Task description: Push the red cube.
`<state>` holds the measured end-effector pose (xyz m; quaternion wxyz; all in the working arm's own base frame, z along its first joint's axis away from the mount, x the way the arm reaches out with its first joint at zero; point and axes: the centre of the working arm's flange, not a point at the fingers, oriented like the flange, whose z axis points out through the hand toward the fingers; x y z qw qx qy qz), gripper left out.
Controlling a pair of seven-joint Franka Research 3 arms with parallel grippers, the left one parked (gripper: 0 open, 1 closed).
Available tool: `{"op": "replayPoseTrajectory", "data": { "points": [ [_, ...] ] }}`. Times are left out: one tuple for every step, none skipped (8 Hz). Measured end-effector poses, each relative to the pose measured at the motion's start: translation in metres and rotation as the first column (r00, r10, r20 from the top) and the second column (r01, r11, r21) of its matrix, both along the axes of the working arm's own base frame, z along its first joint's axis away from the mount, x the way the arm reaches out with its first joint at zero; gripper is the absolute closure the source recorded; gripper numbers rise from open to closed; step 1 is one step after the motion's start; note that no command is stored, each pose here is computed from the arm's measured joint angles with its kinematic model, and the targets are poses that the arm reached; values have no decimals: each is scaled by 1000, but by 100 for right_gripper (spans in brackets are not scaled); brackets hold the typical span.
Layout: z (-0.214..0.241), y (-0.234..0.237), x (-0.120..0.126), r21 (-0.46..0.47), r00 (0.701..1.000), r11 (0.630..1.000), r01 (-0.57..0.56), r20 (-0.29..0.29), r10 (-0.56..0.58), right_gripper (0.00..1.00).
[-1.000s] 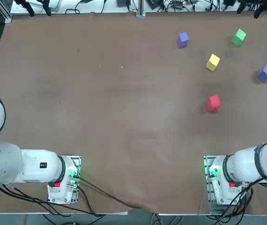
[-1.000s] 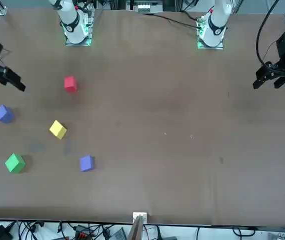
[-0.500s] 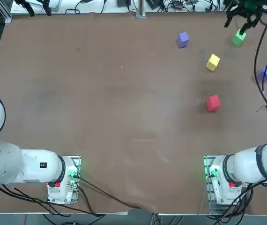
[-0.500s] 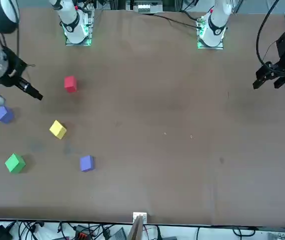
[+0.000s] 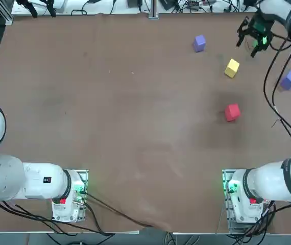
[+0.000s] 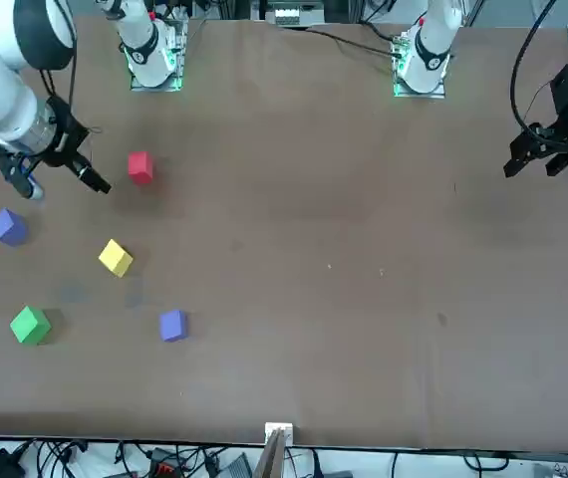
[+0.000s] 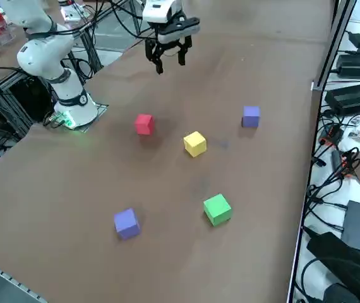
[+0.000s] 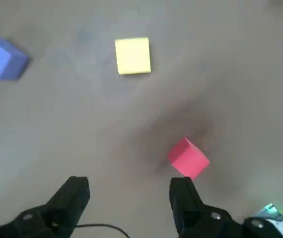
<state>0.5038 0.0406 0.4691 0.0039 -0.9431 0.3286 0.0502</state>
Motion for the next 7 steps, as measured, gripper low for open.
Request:
{"op": "replayPoseTrajectory", "data": {
  "points": [
    [-8,5,-10,-3,1000,1000,1,-14,-1,1],
    [-16,11,-16,-8,1000,1000,17,-16,-17,2],
    [-24,16,-22,-11,999,999,35,-8,-35,3],
    [-32,21,-28,-16,999,998,54,-5,-54,3],
    [-40,27,-34,-22,997,997,74,-8,-74,4],
    [-46,36,-40,-32,995,994,101,-9,-101,5],
    [-53,46,-44,-41,991,990,133,-7,-134,6]
  ]
}}
